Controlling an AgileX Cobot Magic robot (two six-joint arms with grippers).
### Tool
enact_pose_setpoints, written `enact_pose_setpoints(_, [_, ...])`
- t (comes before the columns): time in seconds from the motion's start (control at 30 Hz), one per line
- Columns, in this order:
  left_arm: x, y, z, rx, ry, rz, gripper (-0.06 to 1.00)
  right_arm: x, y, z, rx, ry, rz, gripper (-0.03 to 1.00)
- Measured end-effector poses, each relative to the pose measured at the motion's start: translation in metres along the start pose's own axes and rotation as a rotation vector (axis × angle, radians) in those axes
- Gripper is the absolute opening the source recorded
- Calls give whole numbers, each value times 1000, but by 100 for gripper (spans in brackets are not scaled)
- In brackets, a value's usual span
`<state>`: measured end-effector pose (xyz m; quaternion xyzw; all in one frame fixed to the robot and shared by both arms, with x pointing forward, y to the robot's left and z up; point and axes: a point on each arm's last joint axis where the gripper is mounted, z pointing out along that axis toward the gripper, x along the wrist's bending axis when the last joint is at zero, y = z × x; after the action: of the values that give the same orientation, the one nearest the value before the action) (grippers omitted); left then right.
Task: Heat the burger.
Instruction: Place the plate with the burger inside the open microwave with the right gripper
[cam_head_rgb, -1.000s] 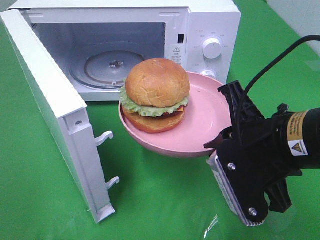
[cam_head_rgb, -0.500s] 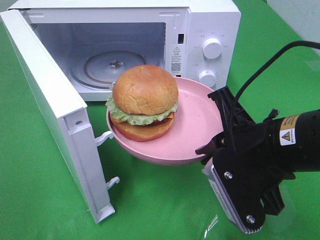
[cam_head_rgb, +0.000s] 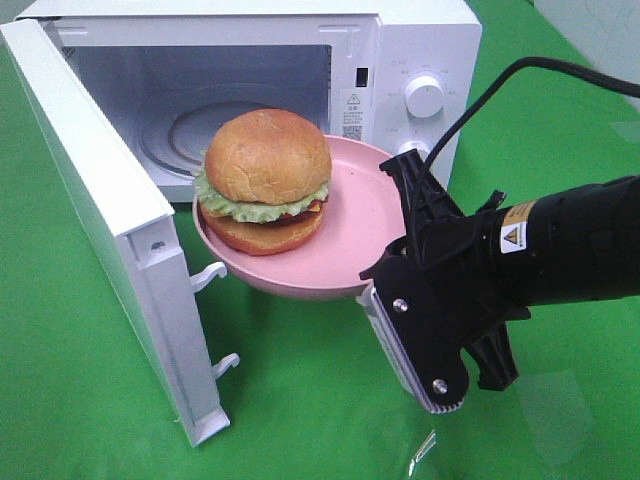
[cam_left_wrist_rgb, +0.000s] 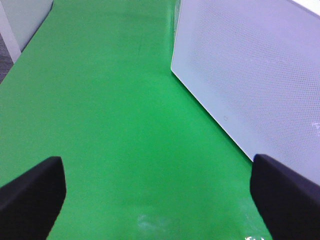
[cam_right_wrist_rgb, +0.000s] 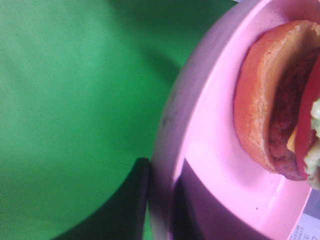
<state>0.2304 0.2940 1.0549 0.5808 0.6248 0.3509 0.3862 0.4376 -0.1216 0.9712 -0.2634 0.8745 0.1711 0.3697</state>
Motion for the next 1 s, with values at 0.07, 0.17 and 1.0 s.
enact_pose_setpoints(0.07, [0, 0, 0, 0, 0, 0, 91, -2, 0, 4, 1, 6, 0, 12])
enact_pose_setpoints(0.17, [0, 0, 0, 0, 0, 0, 91, -5, 1, 12, 2, 15, 0, 12])
enact_pose_setpoints(1.0, [0, 0, 0, 0, 0, 0, 91, -38, 5, 53, 0, 1, 29, 12])
